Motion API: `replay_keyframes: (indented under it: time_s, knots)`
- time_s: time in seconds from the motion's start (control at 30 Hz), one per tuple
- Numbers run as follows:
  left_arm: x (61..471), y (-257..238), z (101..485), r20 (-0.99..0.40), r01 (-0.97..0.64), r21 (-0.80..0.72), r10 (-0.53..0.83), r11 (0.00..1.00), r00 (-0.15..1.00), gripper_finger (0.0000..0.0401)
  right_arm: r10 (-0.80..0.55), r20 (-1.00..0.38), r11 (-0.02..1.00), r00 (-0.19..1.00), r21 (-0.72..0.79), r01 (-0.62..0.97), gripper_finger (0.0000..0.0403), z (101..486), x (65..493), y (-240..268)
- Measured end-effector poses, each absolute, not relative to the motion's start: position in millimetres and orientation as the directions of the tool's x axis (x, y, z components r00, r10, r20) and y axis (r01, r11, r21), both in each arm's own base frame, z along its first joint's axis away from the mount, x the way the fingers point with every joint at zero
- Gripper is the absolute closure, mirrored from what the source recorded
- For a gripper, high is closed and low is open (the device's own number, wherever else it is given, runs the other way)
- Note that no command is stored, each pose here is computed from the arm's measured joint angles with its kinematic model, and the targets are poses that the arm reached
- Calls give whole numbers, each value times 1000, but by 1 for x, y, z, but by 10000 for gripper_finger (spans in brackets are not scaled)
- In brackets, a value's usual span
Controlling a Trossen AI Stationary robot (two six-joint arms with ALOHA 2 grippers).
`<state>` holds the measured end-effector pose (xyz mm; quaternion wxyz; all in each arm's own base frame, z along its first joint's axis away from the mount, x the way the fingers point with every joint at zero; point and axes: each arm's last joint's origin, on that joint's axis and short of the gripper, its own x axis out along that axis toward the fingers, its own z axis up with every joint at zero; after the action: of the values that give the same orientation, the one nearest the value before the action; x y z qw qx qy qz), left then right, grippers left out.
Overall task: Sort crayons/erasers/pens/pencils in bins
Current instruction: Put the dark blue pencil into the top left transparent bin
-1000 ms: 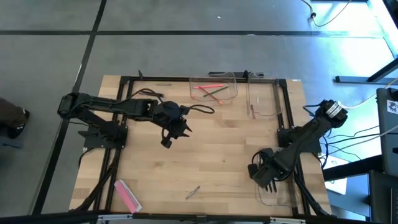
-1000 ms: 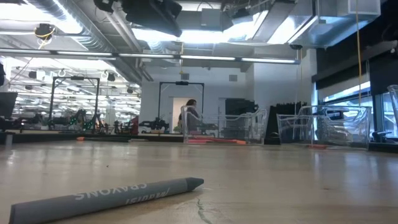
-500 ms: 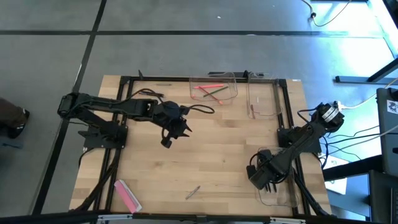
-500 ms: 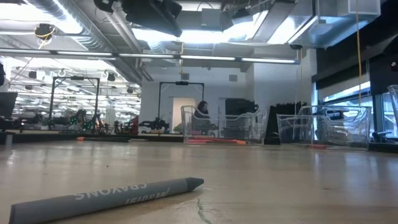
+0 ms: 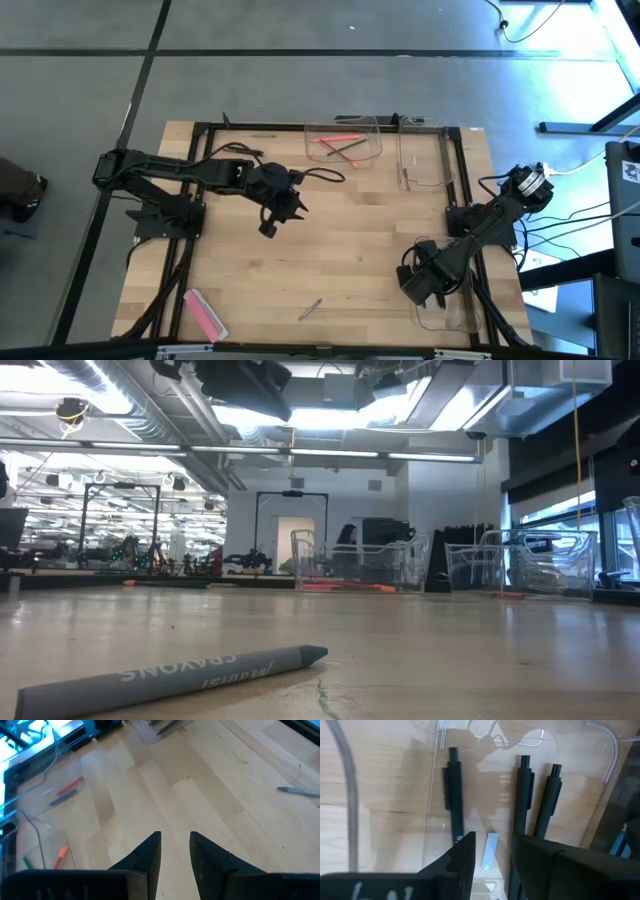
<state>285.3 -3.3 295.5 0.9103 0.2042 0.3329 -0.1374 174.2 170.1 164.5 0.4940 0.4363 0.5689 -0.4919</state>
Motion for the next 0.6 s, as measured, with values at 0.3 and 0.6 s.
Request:
replay_keyframes:
  time_s: [0.3,0.6]
  knots:
    - [281,13,291,-710,164,244,60,956,702,307,29,-993,133,-111,-106,985,273,171,173,169]
    - [271,45,285,-775,-26,153,136,988,618,307,-65,-995,164,-78,-88,983,273,201,172,165]
